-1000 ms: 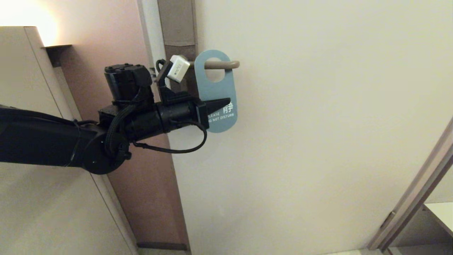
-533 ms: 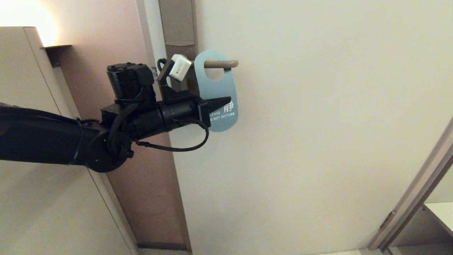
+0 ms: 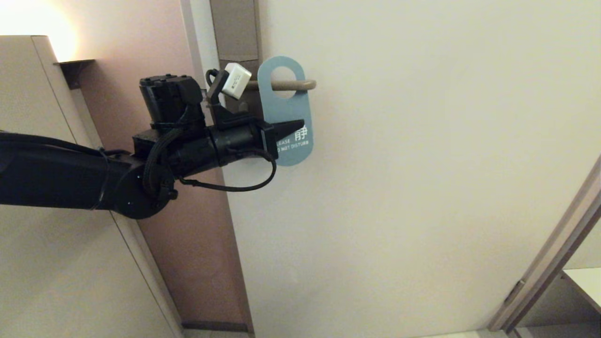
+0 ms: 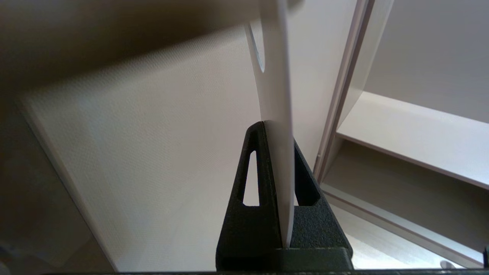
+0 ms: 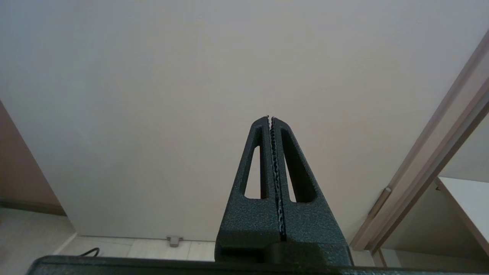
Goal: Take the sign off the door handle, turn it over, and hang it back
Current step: Take down the sign
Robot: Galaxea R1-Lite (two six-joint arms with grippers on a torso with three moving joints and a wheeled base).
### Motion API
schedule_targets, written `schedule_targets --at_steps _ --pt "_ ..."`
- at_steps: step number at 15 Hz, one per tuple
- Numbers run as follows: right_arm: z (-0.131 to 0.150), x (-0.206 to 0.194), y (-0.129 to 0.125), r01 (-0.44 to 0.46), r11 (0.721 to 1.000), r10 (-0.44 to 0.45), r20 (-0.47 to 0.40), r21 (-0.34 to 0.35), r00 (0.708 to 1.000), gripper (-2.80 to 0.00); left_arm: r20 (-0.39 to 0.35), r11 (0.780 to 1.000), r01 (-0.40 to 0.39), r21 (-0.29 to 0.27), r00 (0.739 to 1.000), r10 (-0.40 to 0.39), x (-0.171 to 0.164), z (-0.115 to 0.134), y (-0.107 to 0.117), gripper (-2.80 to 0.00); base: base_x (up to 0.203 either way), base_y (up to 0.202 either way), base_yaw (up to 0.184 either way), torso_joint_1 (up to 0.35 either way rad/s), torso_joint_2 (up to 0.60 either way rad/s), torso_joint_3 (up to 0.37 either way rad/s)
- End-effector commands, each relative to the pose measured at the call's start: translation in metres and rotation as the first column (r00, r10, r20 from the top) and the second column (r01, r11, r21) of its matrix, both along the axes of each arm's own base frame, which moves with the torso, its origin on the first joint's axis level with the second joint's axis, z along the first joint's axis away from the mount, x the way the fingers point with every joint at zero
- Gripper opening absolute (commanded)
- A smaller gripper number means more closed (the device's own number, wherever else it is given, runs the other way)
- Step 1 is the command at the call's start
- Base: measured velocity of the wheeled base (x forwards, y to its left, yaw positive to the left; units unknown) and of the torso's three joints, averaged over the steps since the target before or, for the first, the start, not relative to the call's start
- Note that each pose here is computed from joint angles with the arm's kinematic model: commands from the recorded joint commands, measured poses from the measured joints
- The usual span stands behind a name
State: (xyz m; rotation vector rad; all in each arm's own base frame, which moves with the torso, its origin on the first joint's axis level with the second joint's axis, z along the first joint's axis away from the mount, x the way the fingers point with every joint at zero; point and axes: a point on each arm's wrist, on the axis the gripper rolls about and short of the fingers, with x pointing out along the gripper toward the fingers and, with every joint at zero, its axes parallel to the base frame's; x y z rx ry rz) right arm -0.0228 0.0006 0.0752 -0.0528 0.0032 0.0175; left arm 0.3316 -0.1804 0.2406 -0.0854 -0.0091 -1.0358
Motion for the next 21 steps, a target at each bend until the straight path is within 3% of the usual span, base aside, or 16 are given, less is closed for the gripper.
schedule_targets --at_steps 1,8,11,21 --pt "0.000 0.000 0.000 -0.001 1.000 0.001 0.001 -0.001 1.000 -2.80 0.006 1.000 0.004 -0.002 1.000 -0.004 0.002 0.006 -0.002 -2.80 0.000 0.000 0.000 0.000 0.00 0.000" --pt "0.000 0.000 0.000 -0.001 1.000 0.001 0.001 -0.001 1.000 -2.80 0.009 1.000 0.007 0.022 1.000 -0.008 0.006 0.002 -0.006 -2.80 0.000 0.000 0.000 0.000 0.00 0.000" --pt "0.000 0.000 0.000 -0.001 1.000 0.001 0.001 0.000 1.000 -2.80 0.017 0.997 0.004 0.072 1.000 -0.006 0.005 -0.006 -0.012 -2.80 0.000 0.000 0.000 0.000 0.00 0.000" --pt "0.000 0.000 0.000 -0.001 1.000 0.001 0.001 -0.001 1.000 -2.80 0.048 0.995 -0.051 0.090 0.998 0.047 0.003 -0.002 -0.021 -2.80 0.000 0.000 0.000 0.000 0.00 0.000"
